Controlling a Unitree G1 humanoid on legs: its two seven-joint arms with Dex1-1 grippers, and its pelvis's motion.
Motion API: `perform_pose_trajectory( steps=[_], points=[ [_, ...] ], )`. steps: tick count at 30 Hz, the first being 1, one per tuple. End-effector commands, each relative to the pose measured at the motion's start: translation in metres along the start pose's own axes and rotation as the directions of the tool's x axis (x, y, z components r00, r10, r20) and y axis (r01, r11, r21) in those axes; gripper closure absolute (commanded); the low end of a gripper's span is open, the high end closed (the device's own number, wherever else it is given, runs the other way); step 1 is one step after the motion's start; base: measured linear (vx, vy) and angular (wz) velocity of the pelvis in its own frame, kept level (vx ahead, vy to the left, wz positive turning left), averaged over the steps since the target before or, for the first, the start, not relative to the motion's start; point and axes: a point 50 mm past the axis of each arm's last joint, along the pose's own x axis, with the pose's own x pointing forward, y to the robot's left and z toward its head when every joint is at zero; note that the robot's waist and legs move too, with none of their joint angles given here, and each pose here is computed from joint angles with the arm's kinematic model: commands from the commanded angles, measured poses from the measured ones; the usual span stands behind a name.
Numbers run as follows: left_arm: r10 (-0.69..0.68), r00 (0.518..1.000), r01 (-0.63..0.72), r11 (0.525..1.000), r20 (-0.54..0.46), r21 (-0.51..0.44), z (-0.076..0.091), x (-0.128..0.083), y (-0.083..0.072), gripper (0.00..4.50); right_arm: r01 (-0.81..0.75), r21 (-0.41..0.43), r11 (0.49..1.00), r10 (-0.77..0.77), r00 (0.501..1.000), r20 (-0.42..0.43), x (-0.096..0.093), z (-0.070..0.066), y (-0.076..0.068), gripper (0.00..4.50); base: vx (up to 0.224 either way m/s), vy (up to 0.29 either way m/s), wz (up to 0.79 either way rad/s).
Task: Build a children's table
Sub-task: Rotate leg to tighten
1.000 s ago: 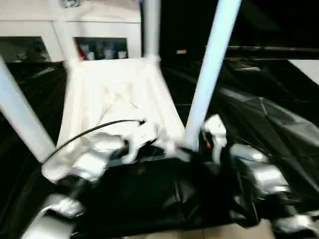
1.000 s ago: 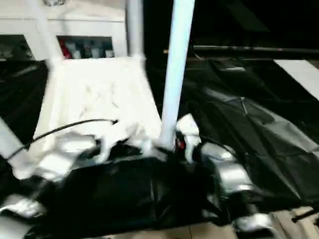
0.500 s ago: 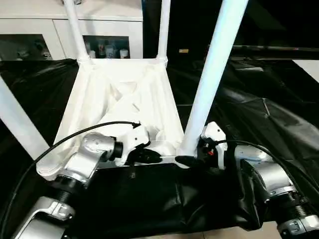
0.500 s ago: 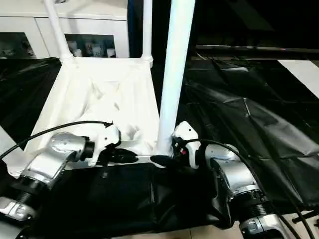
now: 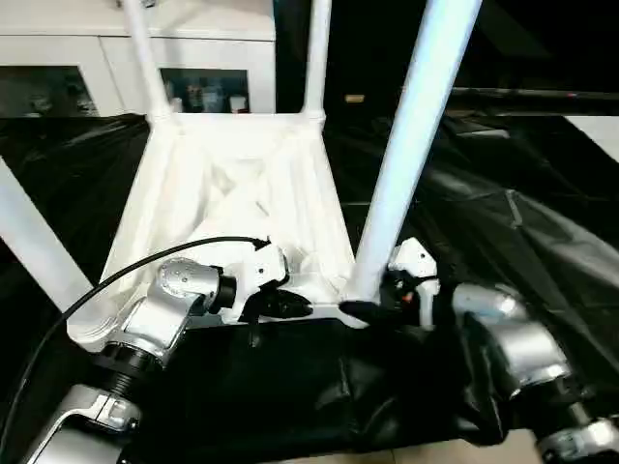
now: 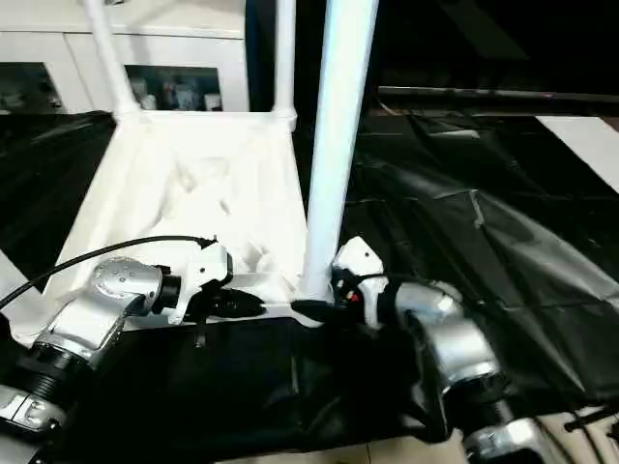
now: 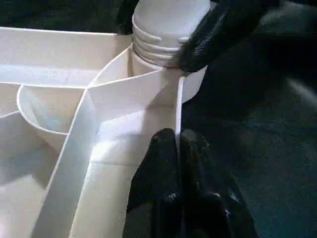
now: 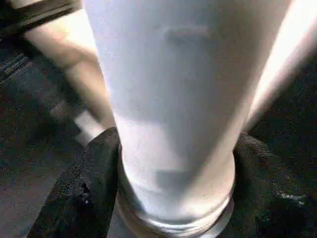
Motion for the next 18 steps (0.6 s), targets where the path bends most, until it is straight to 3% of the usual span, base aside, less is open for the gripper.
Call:
perform_pose_trajectory(
  steps=[1, 6, 8, 13, 14, 18],
  points=[
    [0.039, 0.999, -0.037, 0.996, 0.02, -0.076, -0.002, 0.02, -0.005, 4.5, 0.169, 0.066, 0.983, -0.166, 0.985, -0.048, 0.005, -0.013, -0.006, 1.75, 0.0, 0.0, 0.0],
    [0.084, 0.996, -0.084, 0.99, 0.002, -0.111, 0.009, 0.053, -0.011, 4.5, 0.398, 0.198, 0.896, -0.397, 0.917, -0.05, 0.023, -0.016, -0.006, 1.75, 0.0, 0.0, 0.0],
    [0.105, 0.994, -0.103, 0.989, 0.008, -0.107, 0.018, 0.066, -0.014, 4.5, 0.447, 0.238, 0.862, -0.452, 0.891, -0.04, 0.033, -0.01, -0.003, 1.75, 0.0, 0.0, 0.0],
    [0.114, 0.993, -0.112, 0.991, 0.021, -0.078, 0.026, 0.072, -0.015, 4.5, 0.374, 0.187, 0.908, -0.388, 0.921, 0.043, 0.048, 0.006, 0.01, 1.75, 0.0, 0.0, 0.0],
    [0.112, 0.994, -0.11, 0.991, 0.022, -0.071, 0.026, 0.072, -0.014, 4.5, 0.366, 0.173, 0.914, -0.38, 0.923, 0.056, 0.048, 0.008, 0.01, 1.4, 0.0, 0.0, 0.0],
    [0.097, 0.995, -0.096, 0.994, 0.021, -0.057, 0.017, 0.059, -0.01, 4.5, 0.234, 0.153, 0.96, -0.254, 0.959, 0.127, 0.04, 0.019, 0.006, 1.03, 0.0, 0.0, 0.0]
  ],
)
